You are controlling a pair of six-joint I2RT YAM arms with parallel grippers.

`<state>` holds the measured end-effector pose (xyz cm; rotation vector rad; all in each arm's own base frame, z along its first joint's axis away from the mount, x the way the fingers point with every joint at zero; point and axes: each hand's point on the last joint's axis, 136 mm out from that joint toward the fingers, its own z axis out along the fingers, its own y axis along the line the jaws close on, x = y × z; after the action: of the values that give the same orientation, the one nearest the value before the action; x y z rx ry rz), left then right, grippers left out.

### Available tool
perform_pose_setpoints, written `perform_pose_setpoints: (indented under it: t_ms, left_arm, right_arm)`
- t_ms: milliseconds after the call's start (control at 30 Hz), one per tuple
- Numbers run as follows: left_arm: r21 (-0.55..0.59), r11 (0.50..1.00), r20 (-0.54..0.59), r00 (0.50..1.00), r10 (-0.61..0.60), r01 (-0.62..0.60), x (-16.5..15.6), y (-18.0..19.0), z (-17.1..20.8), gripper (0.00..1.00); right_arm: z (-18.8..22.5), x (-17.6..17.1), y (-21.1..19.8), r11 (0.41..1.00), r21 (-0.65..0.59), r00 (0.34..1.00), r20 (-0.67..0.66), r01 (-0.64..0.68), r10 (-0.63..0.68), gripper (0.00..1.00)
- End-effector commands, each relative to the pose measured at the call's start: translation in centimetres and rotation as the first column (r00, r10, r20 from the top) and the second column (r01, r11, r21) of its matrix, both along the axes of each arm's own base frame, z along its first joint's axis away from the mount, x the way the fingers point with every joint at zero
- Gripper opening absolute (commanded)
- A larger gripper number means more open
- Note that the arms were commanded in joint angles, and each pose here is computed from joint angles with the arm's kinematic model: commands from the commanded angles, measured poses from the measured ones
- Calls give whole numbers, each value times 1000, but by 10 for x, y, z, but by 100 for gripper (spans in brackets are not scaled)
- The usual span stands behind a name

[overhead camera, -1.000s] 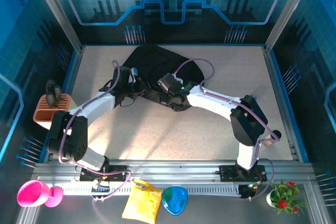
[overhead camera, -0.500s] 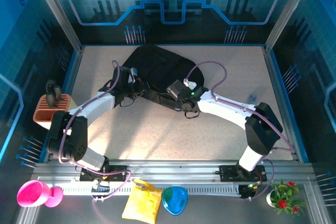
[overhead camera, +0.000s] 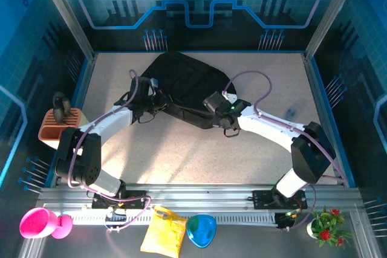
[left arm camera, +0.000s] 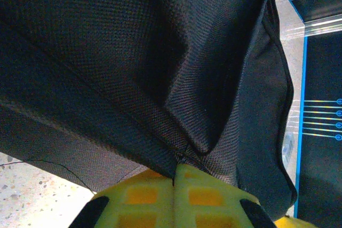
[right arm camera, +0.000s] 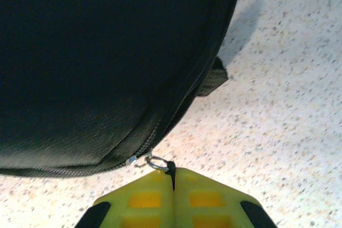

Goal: Pack the student bag
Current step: Zip the student bag at the top-center of the table.

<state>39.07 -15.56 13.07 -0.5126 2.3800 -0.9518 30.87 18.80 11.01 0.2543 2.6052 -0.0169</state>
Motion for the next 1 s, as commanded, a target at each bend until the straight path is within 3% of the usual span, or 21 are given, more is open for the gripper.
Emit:
perform_pose_setpoints:
  t_ms: [0, 300, 467, 700, 833, 967]
  left_arm:
    - [39, 997, 31, 998, 61, -62, 12, 16, -2, 0]
    - [46, 998, 16, 999, 38, -39, 14, 19, -7, 0]
    - [39, 999, 8, 1000, -5, 4, 27, 14, -9, 0]
    - [110, 994, 32, 999, 25, -29, 70, 28, -13, 1]
    - [185, 979, 32, 996, 82, -86, 84, 44, -17, 21]
    - [203, 969, -9, 989, 145, -140, 71, 56, -17, 42]
  right_arm:
    - [-2, 5, -25, 998, -64, 1000, -22, -22, 20, 0]
    - [-8, 41, -55, 996, -63, 997, -53, -66, 63, 0]
    - [-3, 55, -30, 980, 13, 978, -57, -201, 201, 0]
    - [16, 39, 27, 909, 109, 915, 21, -403, 403, 0]
    - [24, 28, 68, 845, 219, 872, 72, -488, 485, 0]
    - [33, 24, 105, 790, 272, 834, 116, -550, 540, 0]
